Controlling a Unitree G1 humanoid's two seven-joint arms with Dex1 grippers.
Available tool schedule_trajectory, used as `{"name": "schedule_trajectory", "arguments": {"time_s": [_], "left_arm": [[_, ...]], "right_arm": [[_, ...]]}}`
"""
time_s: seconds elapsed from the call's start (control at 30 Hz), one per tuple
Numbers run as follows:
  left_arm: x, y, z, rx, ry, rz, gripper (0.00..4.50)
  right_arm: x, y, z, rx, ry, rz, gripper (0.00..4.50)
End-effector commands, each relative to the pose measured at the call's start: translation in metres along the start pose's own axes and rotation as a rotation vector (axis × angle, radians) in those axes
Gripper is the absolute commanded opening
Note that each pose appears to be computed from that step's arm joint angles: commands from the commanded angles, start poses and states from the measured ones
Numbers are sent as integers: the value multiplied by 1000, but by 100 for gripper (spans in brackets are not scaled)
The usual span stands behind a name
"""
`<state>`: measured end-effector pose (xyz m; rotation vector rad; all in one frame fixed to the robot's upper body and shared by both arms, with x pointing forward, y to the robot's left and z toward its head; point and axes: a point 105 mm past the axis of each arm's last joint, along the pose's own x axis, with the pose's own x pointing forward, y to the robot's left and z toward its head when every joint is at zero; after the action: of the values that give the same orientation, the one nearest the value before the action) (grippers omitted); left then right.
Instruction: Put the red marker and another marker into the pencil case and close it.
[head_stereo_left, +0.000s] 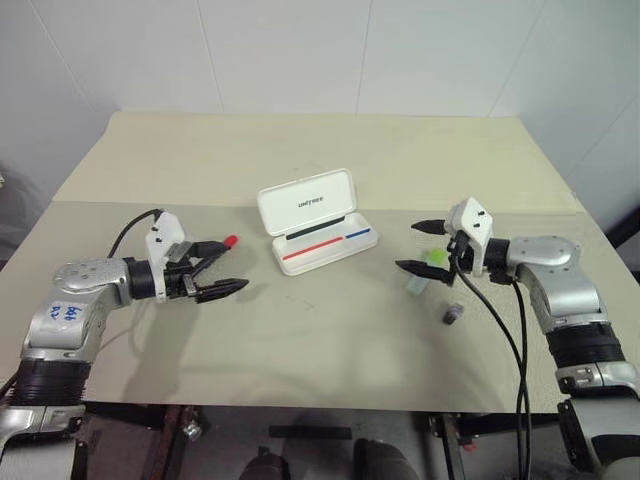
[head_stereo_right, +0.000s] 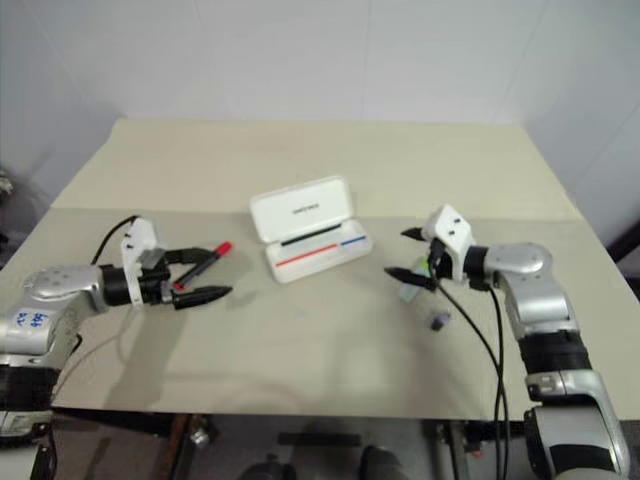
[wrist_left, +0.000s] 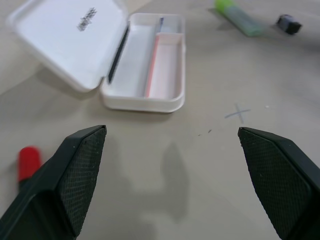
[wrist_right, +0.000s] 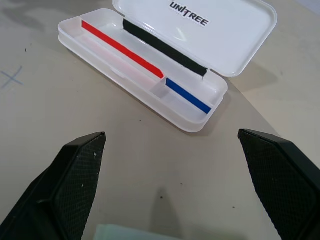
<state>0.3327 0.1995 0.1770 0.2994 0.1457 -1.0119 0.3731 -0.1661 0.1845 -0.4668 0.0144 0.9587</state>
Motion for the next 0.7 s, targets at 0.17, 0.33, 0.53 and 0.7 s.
{"name": "schedule_trajectory", "arguments": {"time_s": [0.17, 0.33, 0.53, 0.7], "left_arm": [[20, 5, 19, 73, -44, -47, 449], [44, 6, 25, 84, -62, -99, 449], [61, 2, 23, 78, -69, -154, 449], [73, 7, 16, 80, -35, -169, 449]], "right_arm": [[0, -5, 26, -33, -108, -58, 450], [1, 1, 32, -26, -145, -60, 450], [-11, 12, 8, 3, -93, -75, 450], [-15, 18, 8, 27, -113, -123, 450]]}}
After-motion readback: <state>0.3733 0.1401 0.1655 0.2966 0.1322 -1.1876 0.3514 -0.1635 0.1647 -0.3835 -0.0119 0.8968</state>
